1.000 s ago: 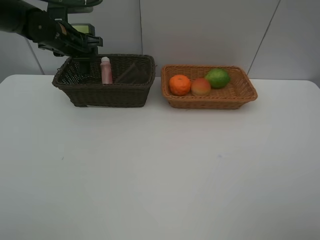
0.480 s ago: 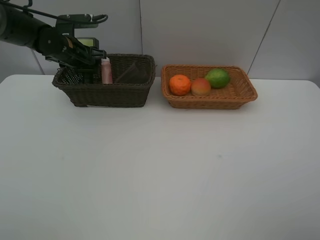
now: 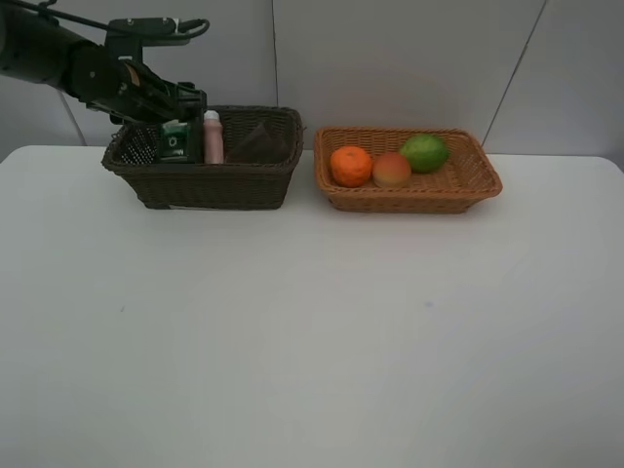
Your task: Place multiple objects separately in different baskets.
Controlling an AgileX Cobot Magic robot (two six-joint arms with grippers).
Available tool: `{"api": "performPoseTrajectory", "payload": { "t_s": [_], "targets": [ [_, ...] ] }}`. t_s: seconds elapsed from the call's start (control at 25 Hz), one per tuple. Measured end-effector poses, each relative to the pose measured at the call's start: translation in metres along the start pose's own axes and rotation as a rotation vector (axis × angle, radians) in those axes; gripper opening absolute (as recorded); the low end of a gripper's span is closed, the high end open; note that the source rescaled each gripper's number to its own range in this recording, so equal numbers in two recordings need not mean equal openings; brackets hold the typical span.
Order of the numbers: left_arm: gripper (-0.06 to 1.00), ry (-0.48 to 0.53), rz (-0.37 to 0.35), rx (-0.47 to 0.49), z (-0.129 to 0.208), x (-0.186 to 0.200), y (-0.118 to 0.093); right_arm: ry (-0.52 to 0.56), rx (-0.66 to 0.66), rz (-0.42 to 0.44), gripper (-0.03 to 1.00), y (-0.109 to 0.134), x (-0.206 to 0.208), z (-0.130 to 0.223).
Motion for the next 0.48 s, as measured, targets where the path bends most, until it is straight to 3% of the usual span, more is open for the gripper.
{"api": "performPoseTrajectory", "payload": {
  "t_s": [0.24,0.48],
  "targets": [
    [0.99,-0.012,-0.014,0.001,-0.012,0.016,0.002,0.000,0.000,0.000,0.86,0.000,0.000,0.000],
    [0.99,0.024,-0.076,0.008,-0.031,0.059,0.010,0.000,0.000,0.000,0.86,0.000,0.000,0.000]
  ]
}}
Point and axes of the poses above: a point on each arm's last joint axis where the gripper is mounted, x pointing back along that axis away from the gripper, y along the wrist's bending axis when the last joint is at zero, z = x × y, the point moved 1 cm from there along -x, pointing out along that axis toward the gripper, and after that the axes turned 9 degrees about -x, right-handed, at the moved point
